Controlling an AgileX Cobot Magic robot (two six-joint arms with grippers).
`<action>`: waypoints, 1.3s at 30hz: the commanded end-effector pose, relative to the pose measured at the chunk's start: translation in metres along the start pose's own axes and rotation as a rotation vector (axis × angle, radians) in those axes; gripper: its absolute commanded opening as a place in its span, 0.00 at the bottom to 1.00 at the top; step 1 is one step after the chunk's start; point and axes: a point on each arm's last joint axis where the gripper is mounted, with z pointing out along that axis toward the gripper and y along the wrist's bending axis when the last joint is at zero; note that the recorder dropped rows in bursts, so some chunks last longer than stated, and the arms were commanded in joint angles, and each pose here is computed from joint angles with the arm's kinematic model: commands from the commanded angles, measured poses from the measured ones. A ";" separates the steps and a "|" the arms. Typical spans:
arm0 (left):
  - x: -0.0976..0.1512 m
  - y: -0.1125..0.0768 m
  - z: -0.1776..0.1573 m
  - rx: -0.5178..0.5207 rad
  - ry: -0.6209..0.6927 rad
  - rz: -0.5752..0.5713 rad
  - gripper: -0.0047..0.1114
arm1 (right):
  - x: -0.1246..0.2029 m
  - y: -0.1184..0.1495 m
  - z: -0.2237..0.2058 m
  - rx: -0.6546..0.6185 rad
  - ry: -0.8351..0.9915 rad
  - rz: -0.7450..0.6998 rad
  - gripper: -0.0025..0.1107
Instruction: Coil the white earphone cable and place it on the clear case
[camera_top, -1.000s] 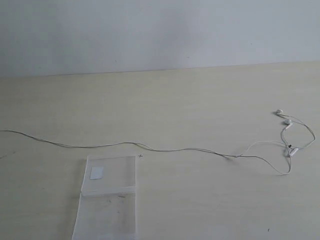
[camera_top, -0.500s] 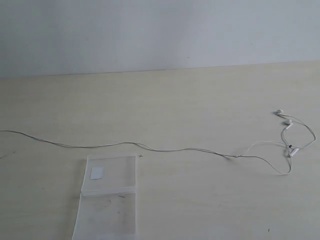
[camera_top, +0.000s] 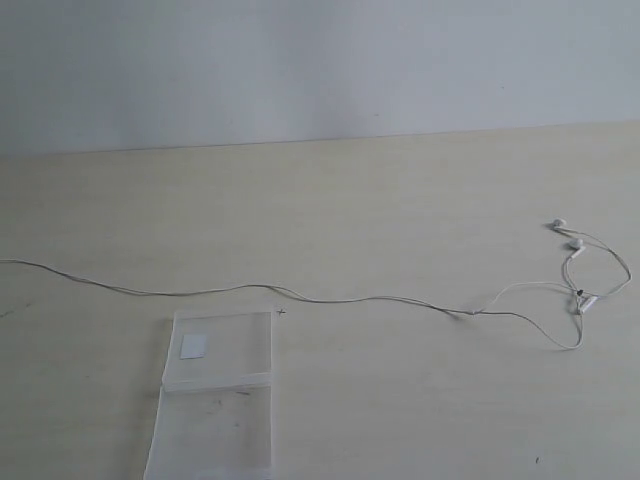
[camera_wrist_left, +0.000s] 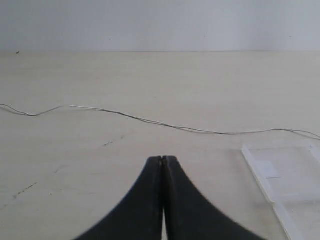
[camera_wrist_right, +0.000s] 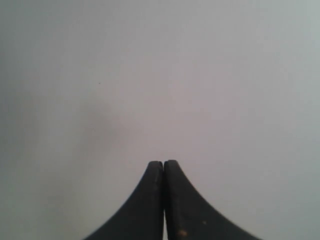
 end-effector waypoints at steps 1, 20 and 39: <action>-0.001 0.000 0.000 0.000 -0.015 -0.008 0.04 | -0.010 -0.002 0.039 0.000 0.032 -0.004 0.02; -0.001 0.000 0.000 0.000 -0.015 -0.008 0.04 | 0.146 0.028 0.159 0.003 0.607 0.455 0.02; -0.001 0.000 0.000 0.000 -0.015 -0.008 0.04 | 0.241 0.239 0.245 -1.032 1.186 -0.574 0.02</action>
